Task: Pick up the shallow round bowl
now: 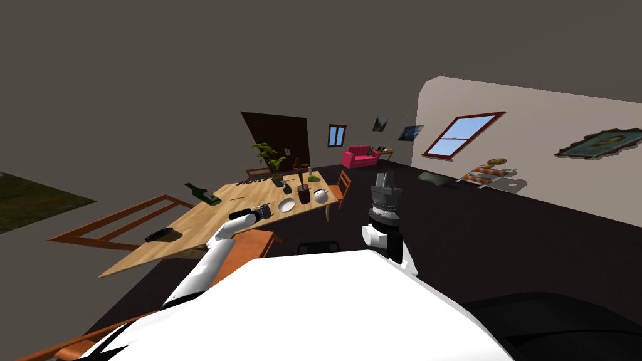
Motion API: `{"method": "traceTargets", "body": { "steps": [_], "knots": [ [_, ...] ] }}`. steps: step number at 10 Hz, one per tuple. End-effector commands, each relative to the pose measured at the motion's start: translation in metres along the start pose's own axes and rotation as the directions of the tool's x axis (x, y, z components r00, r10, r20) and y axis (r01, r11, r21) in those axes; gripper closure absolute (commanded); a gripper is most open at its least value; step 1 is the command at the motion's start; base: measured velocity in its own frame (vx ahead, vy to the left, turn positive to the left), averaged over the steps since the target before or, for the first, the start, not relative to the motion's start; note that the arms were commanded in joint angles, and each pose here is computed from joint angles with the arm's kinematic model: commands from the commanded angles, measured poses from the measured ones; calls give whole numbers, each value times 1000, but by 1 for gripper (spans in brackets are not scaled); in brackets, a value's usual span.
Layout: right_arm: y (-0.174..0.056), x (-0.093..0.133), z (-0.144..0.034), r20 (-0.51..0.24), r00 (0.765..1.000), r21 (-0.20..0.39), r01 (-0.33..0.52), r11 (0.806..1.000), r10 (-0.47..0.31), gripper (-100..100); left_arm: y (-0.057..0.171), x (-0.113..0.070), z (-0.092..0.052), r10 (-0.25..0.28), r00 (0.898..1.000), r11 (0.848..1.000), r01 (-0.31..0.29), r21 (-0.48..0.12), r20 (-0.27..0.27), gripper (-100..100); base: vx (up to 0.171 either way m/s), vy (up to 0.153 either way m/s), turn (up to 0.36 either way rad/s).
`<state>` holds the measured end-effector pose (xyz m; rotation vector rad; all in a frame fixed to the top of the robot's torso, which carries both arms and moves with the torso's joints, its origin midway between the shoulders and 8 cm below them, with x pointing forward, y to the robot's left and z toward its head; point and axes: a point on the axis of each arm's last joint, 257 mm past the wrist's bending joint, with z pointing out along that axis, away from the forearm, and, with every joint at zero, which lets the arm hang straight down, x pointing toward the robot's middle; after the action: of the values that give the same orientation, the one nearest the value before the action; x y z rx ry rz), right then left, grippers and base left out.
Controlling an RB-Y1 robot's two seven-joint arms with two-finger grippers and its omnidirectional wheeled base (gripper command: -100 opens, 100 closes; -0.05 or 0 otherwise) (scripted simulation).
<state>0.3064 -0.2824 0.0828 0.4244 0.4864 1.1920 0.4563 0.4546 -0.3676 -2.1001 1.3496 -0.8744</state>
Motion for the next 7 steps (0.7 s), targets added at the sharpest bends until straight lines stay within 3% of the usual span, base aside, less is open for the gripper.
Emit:
{"method": "traceTargets", "body": {
  "steps": [1, 2, 4, 7],
  "knots": [
    [0, 0, 0, 0, 1000, 0, 0, 1000, 0, 0, 12, -2, 4, -10, 1000, 998, 10, -60, 3, -100, 25, -17, -108],
    [0, 0, 0, 0, 1000, 0, 0, 1000, 0, 0, 13, -2, 4, -10, 1000, 998, 10, -64, 3, -100, 20, -15, -70],
    [0, 0, 0, 0, 1000, 0, 0, 1000, 0, 0, 30, -5, 9, -23, 1000, 988, 24, -151, 7, -100, 29, -16, -139],
    [0, 0, 0, 0, 1000, 0, 0, 1000, 0, 0, 58, -10, 12, -41, 999, 962, 44, -271, 17, -100, 47, -24, -166]
  ]
}}
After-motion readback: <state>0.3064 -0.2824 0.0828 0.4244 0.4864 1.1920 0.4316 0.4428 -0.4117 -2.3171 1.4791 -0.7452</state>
